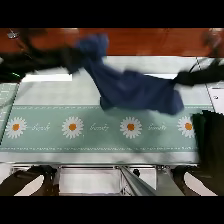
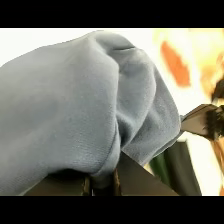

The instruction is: Fold the shirts.

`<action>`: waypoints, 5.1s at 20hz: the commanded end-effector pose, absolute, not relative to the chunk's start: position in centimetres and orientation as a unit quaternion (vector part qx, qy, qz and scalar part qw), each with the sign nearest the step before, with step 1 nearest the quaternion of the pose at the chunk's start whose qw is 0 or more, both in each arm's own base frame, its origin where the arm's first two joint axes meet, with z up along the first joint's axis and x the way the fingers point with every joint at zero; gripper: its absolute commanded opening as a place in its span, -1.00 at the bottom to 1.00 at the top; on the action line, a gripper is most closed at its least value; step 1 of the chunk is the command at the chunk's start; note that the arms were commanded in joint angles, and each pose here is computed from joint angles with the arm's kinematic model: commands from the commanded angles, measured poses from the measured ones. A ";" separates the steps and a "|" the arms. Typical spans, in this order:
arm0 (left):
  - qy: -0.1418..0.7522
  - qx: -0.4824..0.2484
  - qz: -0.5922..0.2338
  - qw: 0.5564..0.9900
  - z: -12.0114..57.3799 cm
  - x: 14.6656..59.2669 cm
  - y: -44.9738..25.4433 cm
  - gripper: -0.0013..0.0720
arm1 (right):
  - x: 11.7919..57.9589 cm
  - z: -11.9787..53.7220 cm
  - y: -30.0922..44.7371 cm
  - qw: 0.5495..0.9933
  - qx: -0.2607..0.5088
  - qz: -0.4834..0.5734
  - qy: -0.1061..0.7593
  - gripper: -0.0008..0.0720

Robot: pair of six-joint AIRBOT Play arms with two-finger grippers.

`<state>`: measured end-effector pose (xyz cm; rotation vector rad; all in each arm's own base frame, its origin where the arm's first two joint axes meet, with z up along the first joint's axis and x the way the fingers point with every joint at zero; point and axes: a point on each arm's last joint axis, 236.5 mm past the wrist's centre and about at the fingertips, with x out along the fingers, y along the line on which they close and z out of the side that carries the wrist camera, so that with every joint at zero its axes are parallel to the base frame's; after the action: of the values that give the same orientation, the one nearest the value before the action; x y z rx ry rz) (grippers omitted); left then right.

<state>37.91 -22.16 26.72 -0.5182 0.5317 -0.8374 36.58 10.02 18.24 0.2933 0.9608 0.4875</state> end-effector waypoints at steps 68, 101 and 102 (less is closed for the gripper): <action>0.642 -0.298 -0.198 0.678 -9.6 26.7 -13.5 -0.88 | 24.0 -10.3 11.9 0.601 0.271 0.128 0.741 0.72; -0.157 0.000 -0.136 0.978 57.4 16.2 -8.5 -0.88 | 18.3 53.5 8.6 0.983 -0.006 0.185 -0.018 -0.91; -0.172 0.018 -0.119 0.978 58.0 14.4 -8.6 -0.88 | 16.9 53.5 8.3 0.984 -0.012 0.178 -0.023 -0.91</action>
<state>19.89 -9.30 55.26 -0.0925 -0.2282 -0.3977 21.66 10.03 52.26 0.0310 0.0254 0.4379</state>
